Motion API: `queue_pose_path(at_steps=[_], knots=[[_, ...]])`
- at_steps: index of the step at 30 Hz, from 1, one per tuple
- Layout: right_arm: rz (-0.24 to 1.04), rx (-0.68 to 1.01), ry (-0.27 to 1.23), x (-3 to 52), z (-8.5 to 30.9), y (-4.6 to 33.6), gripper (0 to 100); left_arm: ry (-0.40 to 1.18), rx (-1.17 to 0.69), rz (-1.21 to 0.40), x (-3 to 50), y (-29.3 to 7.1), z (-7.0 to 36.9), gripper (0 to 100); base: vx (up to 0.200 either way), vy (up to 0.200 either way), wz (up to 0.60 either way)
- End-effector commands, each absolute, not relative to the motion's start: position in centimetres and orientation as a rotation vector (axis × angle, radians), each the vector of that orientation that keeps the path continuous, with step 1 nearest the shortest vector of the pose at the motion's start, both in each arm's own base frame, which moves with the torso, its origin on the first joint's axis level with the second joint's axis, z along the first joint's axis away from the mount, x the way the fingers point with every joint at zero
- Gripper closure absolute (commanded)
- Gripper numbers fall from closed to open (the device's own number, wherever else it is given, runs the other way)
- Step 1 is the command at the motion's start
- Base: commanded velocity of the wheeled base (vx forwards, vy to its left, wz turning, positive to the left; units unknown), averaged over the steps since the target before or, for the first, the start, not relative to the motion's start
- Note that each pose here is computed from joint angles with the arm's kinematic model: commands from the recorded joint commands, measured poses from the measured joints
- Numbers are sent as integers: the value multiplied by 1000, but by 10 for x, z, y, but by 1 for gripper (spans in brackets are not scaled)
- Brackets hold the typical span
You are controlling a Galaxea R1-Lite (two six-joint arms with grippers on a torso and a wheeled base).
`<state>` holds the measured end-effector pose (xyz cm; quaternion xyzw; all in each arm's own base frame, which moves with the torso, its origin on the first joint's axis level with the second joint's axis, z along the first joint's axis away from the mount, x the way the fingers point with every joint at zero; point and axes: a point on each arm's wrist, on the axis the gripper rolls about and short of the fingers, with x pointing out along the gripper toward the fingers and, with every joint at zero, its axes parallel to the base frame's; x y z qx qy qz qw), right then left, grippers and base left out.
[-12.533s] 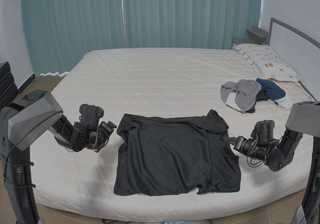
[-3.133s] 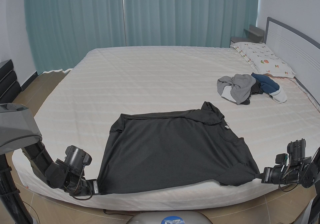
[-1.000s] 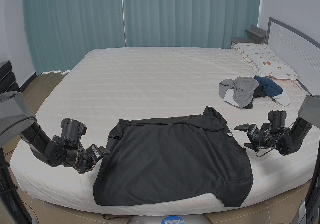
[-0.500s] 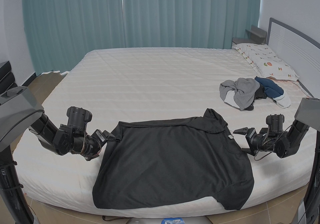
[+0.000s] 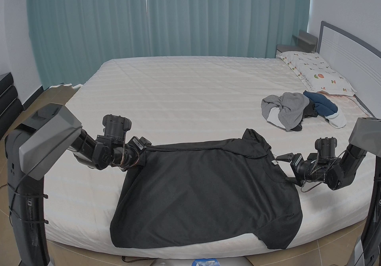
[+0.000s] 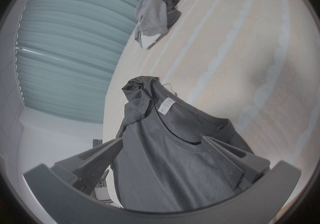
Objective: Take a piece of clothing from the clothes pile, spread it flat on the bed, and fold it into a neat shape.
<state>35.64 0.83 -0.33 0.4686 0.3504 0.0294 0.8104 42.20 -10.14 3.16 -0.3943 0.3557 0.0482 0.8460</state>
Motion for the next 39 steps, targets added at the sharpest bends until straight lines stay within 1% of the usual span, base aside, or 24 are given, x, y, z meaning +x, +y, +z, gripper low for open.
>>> queue_pose_path(at_steps=[1,5,12,13,16,19,26,30,35,39], knots=[[87,989,726,351,-10,12,0,763,-806,126,441,-118,-3,0,0,0,0],[103,982,706,346,-16,14,0,757,-803,130,450,-122,-14,0,0,0,0],[102,982,705,346,-18,14,0,783,-795,143,452,-124,-16,0,0,0,0],[103,982,704,346,-18,14,0,755,-815,164,466,-122,-16,0,0,0,0],[103,980,704,346,-18,14,0,655,-896,217,479,-111,-7,0,0,0,0],[103,980,704,346,-18,14,0,562,-979,236,493,-99,-3,0,0,0,0],[106,970,704,346,-18,14,0,385,-1010,298,511,-65,-3,0,0,0,0],[106,961,710,344,-20,14,0,346,-1011,315,514,-59,-2,0,0,0,0],[111,942,715,343,-22,15,0,341,-1012,319,514,-55,-1,0,0,0,0],[111,939,716,342,-23,15,0,335,-1002,335,514,-44,-2,0,0,0,0]])
